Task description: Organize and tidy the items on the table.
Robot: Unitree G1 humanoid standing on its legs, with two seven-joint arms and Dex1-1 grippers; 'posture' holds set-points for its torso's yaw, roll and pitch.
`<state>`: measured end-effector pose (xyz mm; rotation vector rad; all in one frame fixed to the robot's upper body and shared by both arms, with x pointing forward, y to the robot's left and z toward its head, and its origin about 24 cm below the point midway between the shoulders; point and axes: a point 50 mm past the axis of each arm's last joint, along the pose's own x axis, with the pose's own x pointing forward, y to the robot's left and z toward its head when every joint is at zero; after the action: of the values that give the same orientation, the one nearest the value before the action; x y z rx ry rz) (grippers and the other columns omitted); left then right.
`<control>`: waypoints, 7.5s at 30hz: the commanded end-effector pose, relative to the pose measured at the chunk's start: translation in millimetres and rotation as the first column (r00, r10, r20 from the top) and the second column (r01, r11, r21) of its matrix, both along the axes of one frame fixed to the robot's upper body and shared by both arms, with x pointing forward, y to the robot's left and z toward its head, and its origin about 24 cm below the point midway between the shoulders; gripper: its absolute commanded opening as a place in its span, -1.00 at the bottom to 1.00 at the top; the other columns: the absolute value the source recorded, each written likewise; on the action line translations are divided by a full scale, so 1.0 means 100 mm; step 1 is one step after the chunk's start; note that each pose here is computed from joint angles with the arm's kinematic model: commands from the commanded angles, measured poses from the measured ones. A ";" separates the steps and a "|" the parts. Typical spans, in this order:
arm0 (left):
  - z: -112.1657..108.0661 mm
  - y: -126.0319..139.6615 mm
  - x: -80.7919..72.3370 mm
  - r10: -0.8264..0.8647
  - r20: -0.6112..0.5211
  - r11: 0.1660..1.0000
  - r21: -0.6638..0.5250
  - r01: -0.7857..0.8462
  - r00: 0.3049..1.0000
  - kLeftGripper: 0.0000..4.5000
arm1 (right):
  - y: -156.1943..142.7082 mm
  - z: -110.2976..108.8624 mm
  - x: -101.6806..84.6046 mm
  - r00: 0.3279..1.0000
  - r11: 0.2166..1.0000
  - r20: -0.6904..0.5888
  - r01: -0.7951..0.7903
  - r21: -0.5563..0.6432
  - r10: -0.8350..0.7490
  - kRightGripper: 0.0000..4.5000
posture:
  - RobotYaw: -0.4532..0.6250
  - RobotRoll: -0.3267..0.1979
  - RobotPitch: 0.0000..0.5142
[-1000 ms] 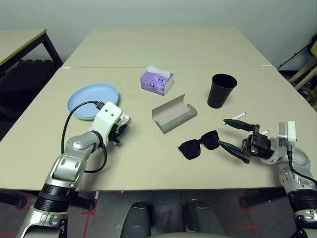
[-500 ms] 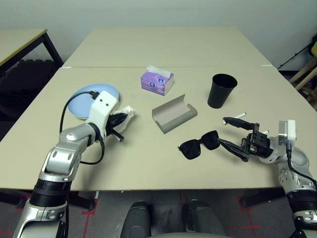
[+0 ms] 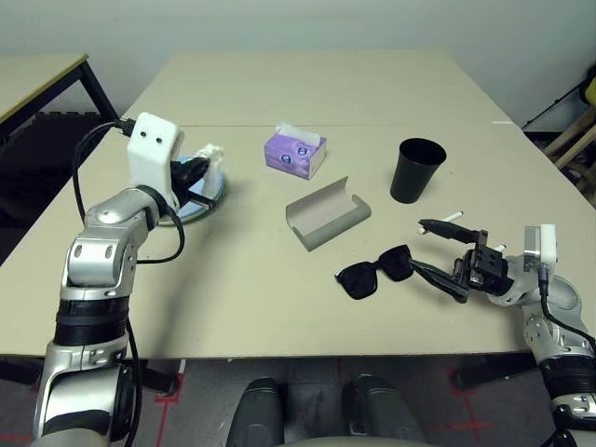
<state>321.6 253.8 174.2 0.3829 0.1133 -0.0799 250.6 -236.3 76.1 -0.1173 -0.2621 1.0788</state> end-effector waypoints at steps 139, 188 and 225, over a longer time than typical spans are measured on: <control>-0.41 0.19 -1.09 -0.936 -0.053 0.350 -0.193 0.917 0.347 0.98 | -0.12 0.86 0.32 0.977 0.841 -0.213 -0.104 -0.530 -0.014 1.00 | -0.10 0.25 -0.72; -0.40 0.11 -1.09 -0.939 0.061 0.327 -0.133 0.936 0.337 0.98 | 0.47 1.26 0.39 0.968 0.560 -0.187 -0.251 -0.790 0.169 1.00 | -0.06 0.25 -0.67; -0.05 0.08 -1.02 -0.952 0.073 0.289 -0.112 0.951 0.298 -0.26 | 0.67 1.26 0.27 0.940 0.428 -0.200 -0.308 -0.850 0.278 1.00 | -0.03 0.25 -0.63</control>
<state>221.0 262.1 165.4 0.2604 -0.1358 -1.3312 279.1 -172.2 202.4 -1.0116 0.3551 1.4717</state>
